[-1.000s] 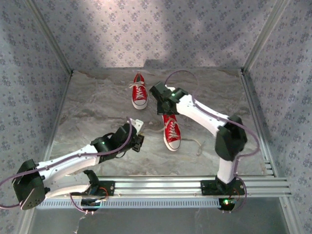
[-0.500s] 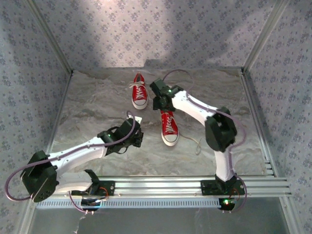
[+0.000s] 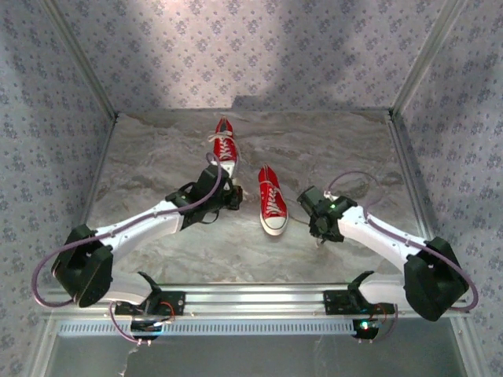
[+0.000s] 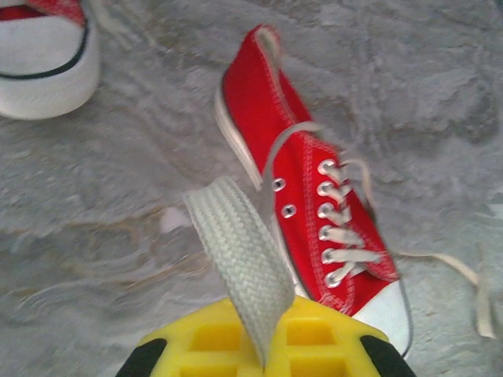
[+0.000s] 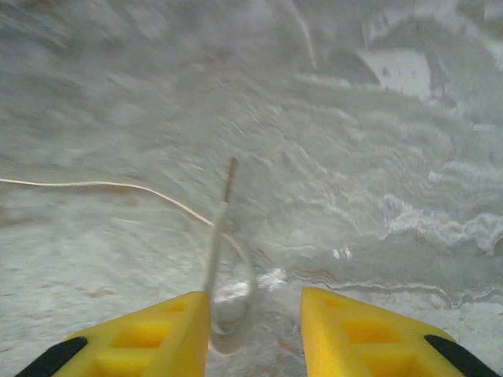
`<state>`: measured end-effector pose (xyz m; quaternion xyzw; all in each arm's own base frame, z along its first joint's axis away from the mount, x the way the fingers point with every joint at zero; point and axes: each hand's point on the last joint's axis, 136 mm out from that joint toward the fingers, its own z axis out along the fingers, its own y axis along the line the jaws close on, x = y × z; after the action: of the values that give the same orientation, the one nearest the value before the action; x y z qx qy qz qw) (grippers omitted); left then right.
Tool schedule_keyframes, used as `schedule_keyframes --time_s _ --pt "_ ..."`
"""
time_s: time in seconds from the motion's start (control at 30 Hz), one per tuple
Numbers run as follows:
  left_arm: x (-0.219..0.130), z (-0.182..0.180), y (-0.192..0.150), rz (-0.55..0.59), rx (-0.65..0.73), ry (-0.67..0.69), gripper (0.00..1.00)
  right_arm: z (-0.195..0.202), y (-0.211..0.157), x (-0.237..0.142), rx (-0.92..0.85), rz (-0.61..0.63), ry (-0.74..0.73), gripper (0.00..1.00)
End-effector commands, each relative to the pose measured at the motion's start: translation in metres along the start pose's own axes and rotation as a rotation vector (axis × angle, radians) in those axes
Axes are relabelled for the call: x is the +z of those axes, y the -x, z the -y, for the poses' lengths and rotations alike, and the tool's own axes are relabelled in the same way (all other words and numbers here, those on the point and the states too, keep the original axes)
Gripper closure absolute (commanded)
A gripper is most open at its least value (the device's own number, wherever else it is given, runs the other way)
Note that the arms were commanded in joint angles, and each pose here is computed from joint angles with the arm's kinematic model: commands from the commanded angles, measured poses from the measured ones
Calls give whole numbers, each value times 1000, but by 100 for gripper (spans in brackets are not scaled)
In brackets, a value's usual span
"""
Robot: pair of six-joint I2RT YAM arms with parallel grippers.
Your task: Tie the shoes
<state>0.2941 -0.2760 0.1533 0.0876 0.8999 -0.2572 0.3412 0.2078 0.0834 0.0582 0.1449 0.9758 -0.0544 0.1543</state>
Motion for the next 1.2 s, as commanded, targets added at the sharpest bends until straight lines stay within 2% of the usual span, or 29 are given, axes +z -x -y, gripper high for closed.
schedule_keyframes --time_s 0.0,0.23,0.47,0.57,0.63,0.73,0.87,1.0,1.17 --pt "1 20 16 24 6 -77 100 -15 8 9 59 -12 76 65" --pt "2 16 9 9 1 -72 100 -19 26 26 72 -26 101 70" --pt "-3 13 9 16 4 -61 100 -14 29 39 67 -60 59 76" --pt "-4 13 10 17 5 -59 100 -13 25 41 67 -70 57 83" --pt "-7 14 11 25 9 -62 100 -15 34 36 78 -22 81 90" --pt "-16 12 17 53 31 -51 100 -8 46 12 92 70 87 99" --pt "-32 -1 19 63 74 24 100 4 62 -38 90 220 128 100" --pt "-48 -22 12 59 65 99 100 -7 70 -94 8 358 261 100" --pt "-69 -56 5 84 -19 185 100 -37 65 -173 -206 526 482 100"
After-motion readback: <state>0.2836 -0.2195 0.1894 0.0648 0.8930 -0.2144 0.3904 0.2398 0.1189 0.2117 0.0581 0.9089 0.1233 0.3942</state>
